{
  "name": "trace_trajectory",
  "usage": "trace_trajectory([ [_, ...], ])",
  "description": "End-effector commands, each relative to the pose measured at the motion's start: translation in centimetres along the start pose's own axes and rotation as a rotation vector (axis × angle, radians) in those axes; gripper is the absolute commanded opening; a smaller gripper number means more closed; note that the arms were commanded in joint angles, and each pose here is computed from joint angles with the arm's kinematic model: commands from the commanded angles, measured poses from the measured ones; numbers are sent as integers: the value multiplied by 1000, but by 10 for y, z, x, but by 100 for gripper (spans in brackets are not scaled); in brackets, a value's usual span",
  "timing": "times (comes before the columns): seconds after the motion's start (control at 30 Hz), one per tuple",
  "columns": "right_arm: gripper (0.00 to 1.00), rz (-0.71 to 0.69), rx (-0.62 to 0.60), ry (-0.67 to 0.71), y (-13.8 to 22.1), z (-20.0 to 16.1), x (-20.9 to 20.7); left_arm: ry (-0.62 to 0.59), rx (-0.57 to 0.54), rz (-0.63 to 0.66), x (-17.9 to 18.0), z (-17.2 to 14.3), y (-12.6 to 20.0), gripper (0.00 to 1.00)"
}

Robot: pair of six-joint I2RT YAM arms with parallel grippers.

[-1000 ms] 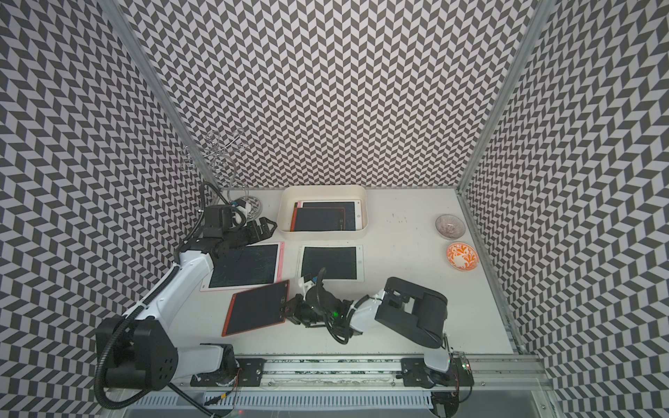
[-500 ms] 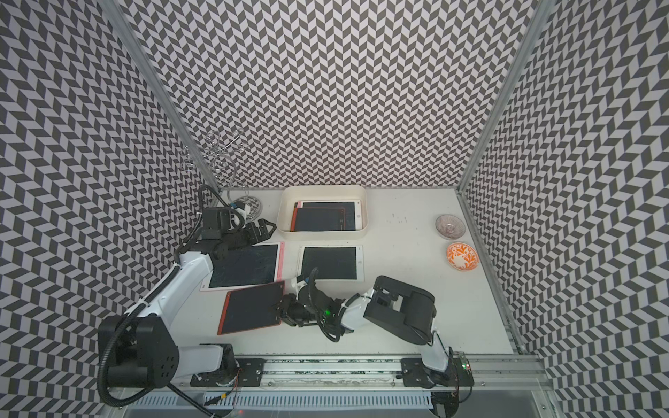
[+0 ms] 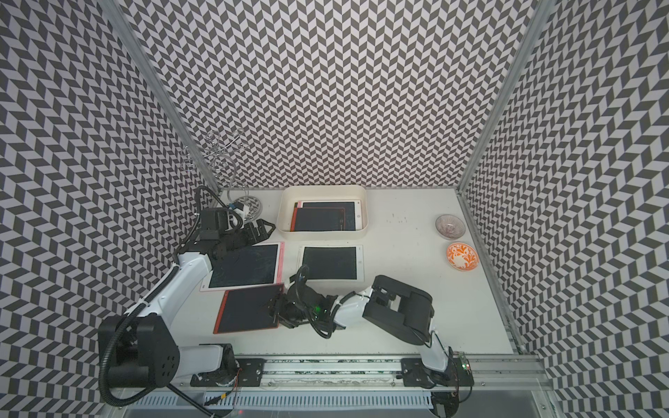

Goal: Take out the writing tablet from the storage box
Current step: Place the writing tablet at the center of the board.

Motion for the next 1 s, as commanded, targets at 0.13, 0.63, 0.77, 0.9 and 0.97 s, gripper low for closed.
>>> trace_trajectory([
  [0.13,75,-78,28,48,-13,-3,5,-6,-13,-15,2,1,0,99],
  [0.63,80,-143,65,84,-25,-3,11,4,-16,-11,6,2,1,99],
  [0.77,84,-178,34,118,-21,0,17,9,-17,-7,8,2,1,99],
  [0.9,88,-204,-7,143,-16,3,23,11,-17,-4,9,2,2,99],
  [0.97,89,-216,-23,149,-13,4,25,12,-19,-1,10,2,2,99],
])
Point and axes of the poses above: each gripper's point midway between its finger pads, its own y axis back along the fingers, its own x axis along the line the jaws close on, z = x × y, the point moved 9 cm from there along y, back along the fingers, and after that the axes turned 1 degree about y, right-handed, at the moved point
